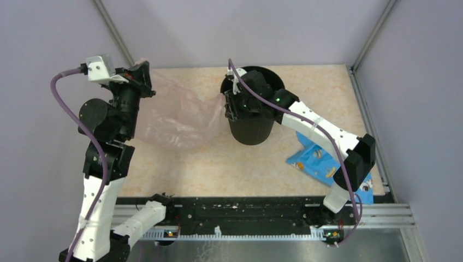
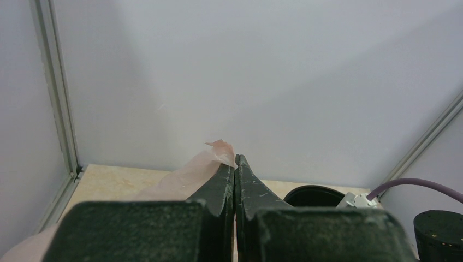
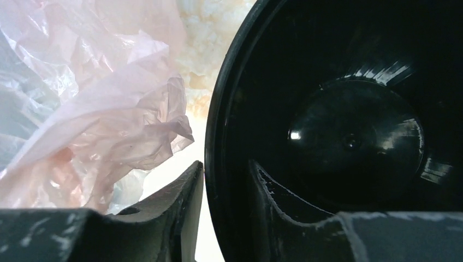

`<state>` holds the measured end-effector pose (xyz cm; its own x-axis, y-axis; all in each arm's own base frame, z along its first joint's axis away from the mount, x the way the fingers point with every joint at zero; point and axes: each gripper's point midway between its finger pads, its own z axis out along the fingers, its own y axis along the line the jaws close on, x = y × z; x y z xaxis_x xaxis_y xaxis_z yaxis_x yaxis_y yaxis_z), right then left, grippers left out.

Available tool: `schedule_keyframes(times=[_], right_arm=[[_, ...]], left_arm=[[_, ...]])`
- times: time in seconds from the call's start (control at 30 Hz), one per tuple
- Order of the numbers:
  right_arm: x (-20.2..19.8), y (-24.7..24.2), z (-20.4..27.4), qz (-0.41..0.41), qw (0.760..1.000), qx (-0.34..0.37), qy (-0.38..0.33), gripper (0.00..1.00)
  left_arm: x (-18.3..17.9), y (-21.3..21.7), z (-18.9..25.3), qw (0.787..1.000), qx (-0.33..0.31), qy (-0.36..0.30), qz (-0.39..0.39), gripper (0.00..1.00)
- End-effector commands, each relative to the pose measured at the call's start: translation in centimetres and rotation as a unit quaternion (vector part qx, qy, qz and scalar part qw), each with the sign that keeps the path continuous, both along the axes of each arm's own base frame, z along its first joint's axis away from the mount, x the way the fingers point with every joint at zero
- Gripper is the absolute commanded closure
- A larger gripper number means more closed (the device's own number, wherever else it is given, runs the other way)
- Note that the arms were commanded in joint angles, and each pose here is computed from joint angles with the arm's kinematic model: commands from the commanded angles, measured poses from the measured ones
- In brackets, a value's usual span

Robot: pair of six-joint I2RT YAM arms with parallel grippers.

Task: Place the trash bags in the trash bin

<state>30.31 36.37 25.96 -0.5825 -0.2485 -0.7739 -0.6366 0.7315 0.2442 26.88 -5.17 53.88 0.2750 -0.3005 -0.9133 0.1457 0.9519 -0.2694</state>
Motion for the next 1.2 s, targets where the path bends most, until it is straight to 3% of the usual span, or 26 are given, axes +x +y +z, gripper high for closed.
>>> schedule_keyframes(times=[0.0,0.37,0.87,1.07,1.17], right_arm=[[-0.2,0.9,1.2,-0.006,1.0,0.025,0.003,0.61],[-1.1,-0.8,8.5,-0.024,0.996,0.074,-0.046,0.37],[-4.9,-2.8,16.6,-0.009,0.978,0.19,-0.09,0.22],[-6.4,-1.2,16.6,0.016,0.977,0.198,-0.079,0.1],[-6.5,0.1,15.2,0.015,0.983,0.167,-0.07,0.02]], left_arm=[[-1.8,0.7,3.1,0.999,-0.018,-0.051,0.004,1.0],[-2.6,0.9,4.1,0.997,-0.021,-0.068,0.003,1.0],[-2.4,0.4,5.0,0.996,-0.027,-0.079,-0.01,1.0],[-2.4,0.3,5.0,0.996,-0.031,-0.078,-0.015,1.0],[-2.5,0.2,5.1,0.996,-0.035,-0.08,-0.018,1.0]])
